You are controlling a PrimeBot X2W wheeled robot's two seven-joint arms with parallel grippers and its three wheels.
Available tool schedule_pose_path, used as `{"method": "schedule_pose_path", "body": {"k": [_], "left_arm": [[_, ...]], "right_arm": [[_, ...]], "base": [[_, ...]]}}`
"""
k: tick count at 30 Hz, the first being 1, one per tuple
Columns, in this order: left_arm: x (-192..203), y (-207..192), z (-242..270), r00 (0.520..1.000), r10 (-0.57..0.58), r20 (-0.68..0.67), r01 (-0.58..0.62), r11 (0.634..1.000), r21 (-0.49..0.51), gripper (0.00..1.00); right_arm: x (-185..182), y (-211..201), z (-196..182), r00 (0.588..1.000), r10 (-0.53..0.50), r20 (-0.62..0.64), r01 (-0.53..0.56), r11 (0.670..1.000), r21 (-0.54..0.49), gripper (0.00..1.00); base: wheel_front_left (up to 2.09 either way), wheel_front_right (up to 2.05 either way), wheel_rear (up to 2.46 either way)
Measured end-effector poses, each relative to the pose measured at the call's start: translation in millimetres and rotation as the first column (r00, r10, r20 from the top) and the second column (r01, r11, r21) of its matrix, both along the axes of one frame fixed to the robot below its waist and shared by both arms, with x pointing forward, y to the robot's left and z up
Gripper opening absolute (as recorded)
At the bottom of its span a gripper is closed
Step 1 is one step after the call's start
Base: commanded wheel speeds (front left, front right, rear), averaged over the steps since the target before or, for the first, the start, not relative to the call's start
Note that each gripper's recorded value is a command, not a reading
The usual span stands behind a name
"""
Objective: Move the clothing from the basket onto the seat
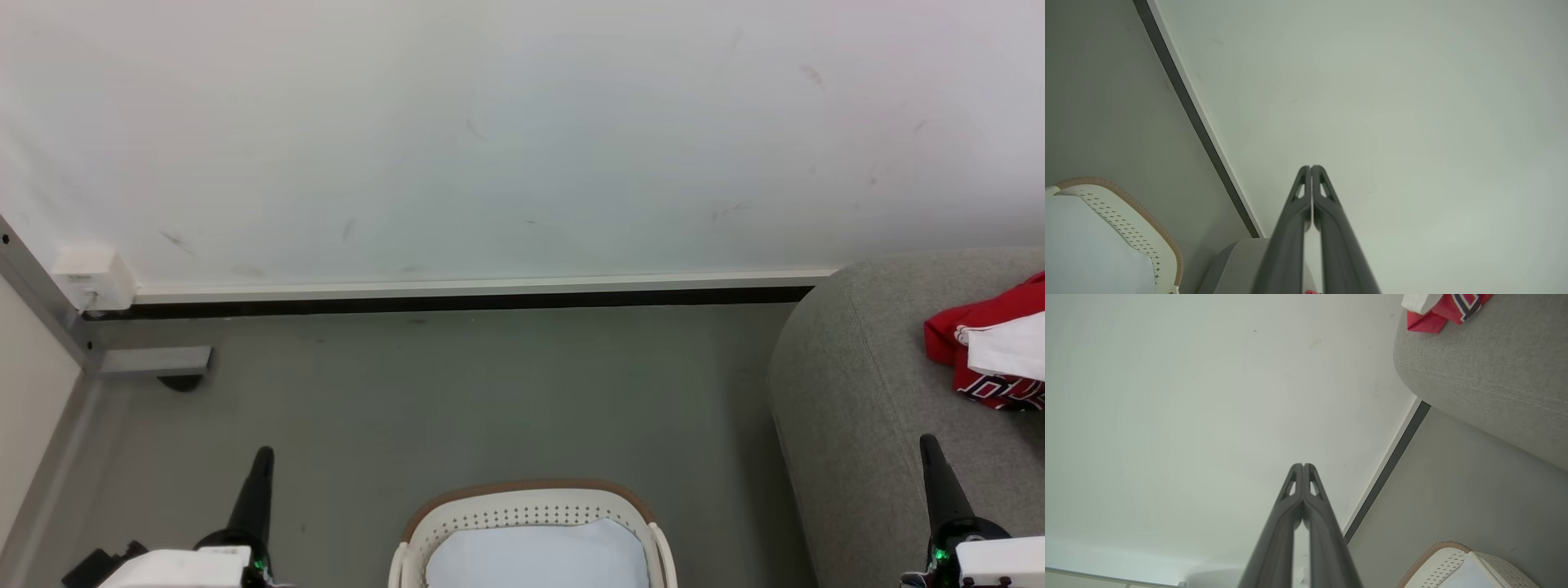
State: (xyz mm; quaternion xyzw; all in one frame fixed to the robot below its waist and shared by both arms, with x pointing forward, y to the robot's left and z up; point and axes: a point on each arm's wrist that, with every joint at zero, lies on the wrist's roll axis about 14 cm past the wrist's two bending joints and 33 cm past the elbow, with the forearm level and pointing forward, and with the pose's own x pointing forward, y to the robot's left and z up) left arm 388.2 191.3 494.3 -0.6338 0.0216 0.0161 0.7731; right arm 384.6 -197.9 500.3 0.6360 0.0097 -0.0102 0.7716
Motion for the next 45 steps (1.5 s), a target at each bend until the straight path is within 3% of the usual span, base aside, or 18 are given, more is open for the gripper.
{"method": "schedule_pose_path", "body": {"k": [28,45], "left_arm": [[-0.6,7.1,8.0,0.999,0.012,0.035,-0.005,0.982,-0.188,0.0],[-0.6,7.8,9.1,0.999,0.012,0.039,-0.005,0.98,-0.197,0.0]], "right_arm": [[2.4,-2.3,3.5,1.0,-0.002,0.017,-0.002,0.984,0.179,0.0],[2.7,-2.4,4.0,1.0,-0.002,0.02,-0.001,0.981,0.194,0.0]], "base": [[0.0,0.0,0.0],[0.0,0.0,0.0]]}}
